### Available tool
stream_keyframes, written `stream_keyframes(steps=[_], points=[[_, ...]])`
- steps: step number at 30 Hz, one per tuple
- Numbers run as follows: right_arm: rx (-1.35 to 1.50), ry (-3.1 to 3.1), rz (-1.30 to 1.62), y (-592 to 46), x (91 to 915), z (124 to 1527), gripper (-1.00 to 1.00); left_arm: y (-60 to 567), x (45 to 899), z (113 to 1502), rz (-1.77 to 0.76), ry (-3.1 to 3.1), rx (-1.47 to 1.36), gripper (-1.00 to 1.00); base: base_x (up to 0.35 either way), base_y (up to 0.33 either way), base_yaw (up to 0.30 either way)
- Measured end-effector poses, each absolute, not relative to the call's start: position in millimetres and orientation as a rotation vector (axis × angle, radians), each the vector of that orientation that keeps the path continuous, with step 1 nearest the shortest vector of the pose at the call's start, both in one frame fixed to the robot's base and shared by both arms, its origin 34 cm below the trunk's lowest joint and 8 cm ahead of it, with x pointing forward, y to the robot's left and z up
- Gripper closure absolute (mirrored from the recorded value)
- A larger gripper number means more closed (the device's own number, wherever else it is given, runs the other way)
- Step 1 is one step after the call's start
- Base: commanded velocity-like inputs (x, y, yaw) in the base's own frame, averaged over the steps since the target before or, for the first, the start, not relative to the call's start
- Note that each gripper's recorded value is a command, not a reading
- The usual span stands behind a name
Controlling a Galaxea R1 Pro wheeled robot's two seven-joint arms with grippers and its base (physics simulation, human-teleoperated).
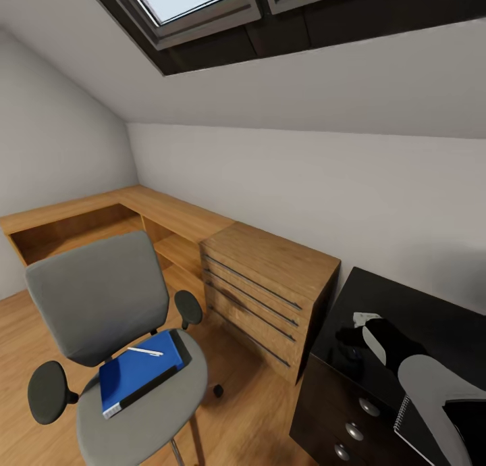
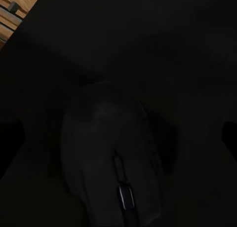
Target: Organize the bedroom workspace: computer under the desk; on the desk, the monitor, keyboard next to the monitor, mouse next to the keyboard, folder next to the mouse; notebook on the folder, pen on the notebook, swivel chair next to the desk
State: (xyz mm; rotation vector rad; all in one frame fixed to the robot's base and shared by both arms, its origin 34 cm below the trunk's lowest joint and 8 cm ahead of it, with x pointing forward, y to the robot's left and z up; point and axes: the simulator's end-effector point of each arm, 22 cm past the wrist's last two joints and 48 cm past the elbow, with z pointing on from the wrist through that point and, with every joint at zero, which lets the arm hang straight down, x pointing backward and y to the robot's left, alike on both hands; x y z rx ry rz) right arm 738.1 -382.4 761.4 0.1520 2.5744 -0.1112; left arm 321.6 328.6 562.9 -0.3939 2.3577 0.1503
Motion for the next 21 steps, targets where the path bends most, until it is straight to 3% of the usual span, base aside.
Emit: stream_keyframes(steps=[21], points=[[0.123, 2.602, -0.119, -380.8, 731.1, 743.0, -1.00, 329.1, 322.1, 552.8, 0.152, 2.357, -0.394, -1.00, 0.000, 0.000, 0.000]])
